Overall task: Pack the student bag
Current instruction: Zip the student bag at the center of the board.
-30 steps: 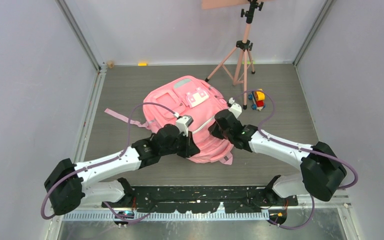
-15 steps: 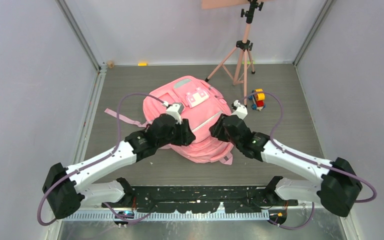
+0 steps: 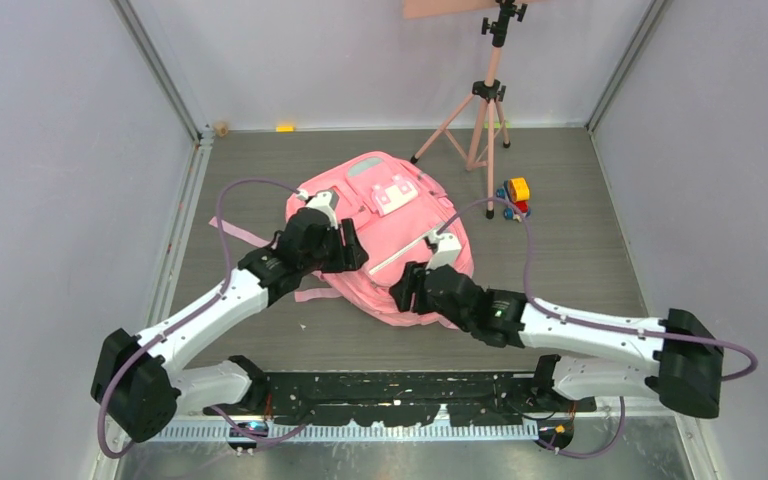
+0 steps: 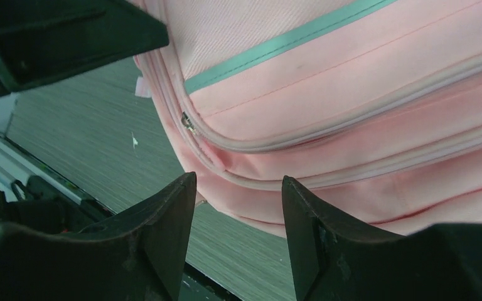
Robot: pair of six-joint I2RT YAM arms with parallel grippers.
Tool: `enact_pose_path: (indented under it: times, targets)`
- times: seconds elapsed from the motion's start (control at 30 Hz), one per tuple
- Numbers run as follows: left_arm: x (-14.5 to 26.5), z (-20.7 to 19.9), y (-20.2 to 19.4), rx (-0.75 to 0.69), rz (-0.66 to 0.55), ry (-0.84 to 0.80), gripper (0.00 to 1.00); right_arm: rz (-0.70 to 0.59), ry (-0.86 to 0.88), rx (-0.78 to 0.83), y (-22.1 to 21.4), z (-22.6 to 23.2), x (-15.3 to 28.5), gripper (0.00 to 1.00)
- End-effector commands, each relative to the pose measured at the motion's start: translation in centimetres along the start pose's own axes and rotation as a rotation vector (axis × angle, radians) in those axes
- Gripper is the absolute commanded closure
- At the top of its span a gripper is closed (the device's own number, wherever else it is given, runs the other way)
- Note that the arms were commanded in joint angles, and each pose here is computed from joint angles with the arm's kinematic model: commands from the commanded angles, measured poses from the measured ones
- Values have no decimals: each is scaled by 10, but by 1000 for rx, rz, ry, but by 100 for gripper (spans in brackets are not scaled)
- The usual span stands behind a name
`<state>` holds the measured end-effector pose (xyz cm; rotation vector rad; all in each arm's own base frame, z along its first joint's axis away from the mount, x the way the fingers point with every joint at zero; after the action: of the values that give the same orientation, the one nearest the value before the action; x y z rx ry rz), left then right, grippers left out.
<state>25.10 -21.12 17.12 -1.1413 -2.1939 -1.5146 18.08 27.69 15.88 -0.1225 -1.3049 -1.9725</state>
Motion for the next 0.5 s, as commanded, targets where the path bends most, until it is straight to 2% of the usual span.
enact_pose_path:
  times: [0.0,0.3,0.47]
  targets:
    - [-4,-5,11,9,-38,-36,43,-71,3,61,15,30,-7,42]
    - [-13,0,3,37,-19,-47,54,-38,-70,80,3,35,-33,50]
    - [-17,1,-1,47,-12,-52,56,-6,-94,76,-7,31,-38,51]
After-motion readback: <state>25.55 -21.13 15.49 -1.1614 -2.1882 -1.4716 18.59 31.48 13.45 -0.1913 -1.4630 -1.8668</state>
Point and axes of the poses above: each gripper's point midway between its finger pads, its own x axis back along the fingers, its own z axis along the line the jaws close on, y = z × x, the point moved 2 cm from there along x, back along the fingers, and after that the axes turned 1 degree about -x, right-handed, at the moved point
